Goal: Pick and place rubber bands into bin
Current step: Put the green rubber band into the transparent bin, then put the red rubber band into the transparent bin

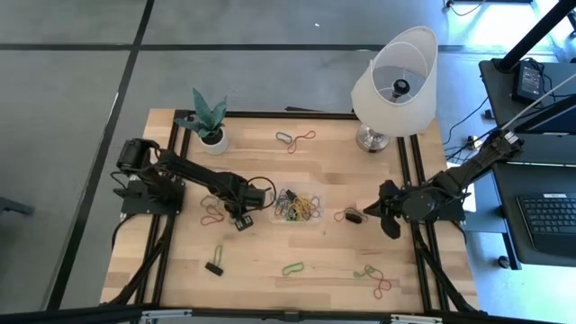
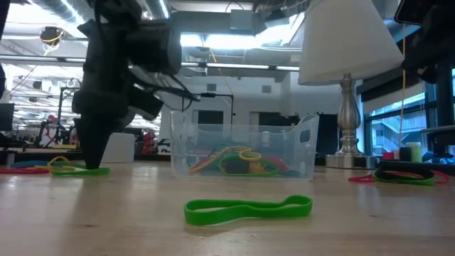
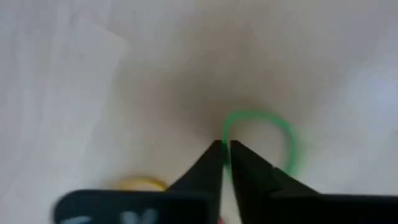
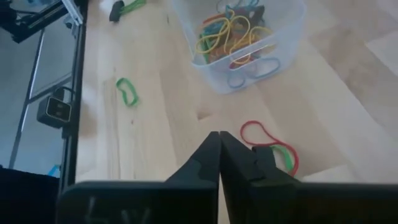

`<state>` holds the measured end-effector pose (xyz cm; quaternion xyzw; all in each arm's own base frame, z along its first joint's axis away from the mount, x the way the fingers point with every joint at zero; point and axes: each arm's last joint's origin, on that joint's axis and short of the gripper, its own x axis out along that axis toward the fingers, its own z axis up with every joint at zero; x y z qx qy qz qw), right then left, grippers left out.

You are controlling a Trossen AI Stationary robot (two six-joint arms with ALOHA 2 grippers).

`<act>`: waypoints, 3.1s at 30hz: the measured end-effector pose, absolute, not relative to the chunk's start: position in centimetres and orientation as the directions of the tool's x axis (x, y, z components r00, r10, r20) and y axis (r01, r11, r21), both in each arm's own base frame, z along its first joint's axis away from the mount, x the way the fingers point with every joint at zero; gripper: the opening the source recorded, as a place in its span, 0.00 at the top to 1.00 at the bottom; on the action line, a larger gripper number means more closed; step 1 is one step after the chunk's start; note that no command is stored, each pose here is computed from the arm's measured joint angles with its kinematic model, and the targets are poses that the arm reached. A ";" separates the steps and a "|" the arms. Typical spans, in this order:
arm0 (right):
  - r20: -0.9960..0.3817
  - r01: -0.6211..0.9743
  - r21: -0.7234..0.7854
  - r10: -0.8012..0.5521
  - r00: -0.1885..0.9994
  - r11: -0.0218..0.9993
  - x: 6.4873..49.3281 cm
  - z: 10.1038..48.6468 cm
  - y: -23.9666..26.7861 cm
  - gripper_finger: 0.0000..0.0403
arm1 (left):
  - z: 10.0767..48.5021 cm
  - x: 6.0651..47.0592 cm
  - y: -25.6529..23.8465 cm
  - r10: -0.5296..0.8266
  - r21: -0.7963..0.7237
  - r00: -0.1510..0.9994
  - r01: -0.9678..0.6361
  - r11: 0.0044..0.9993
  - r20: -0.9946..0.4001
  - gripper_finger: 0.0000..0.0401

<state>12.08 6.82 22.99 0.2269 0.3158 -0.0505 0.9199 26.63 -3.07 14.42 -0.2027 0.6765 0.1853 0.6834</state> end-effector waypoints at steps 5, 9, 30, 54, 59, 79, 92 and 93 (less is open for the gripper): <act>-0.590 0.202 0.365 0.057 0.806 0.909 11.8 23.3 6.6 0.97 | 18.0 28.1 -3.4 0.007 -0.007 0.025 -0.500 0.866 -1.000 0.99; -0.589 0.184 0.343 0.058 0.806 0.921 11.7 23.3 6.6 0.96 | 21.8 29.5 -3.5 0.028 0.001 0.048 -0.489 0.872 -0.998 0.99; -0.629 0.188 0.288 0.038 0.776 0.939 11.4 22.9 6.4 0.95 | 31.0 38.4 -0.7 0.186 0.065 0.294 -0.377 0.924 -0.937 0.99; -0.628 0.193 0.295 0.038 0.777 0.936 11.4 22.9 6.4 0.95 | 20.9 44.9 -2.2 0.073 0.050 0.114 -0.193 0.980 -0.991 0.79; -0.628 0.229 0.339 0.039 0.777 0.912 11.4 22.9 6.4 0.95 | 22.1 44.8 -2.2 0.077 0.051 0.130 -0.193 0.980 -0.989 0.70; -0.593 0.223 0.385 0.055 0.803 0.895 12.3 23.3 6.9 0.98 | 28.1 42.6 -2.7 0.136 0.133 0.215 -0.028 0.991 -0.967 0.76; -0.845 0.510 0.139 -0.166 0.508 0.849 15.9 24.5 8.8 0.99 | 28.6 35.1 -1.9 0.082 0.115 0.371 0.068 0.991 -0.925 0.99; -0.861 0.531 0.130 -0.169 0.479 0.837 16.2 24.6 8.8 0.99 | 28.3 34.0 -1.8 0.081 0.108 0.382 0.050 0.993 -0.921 1.00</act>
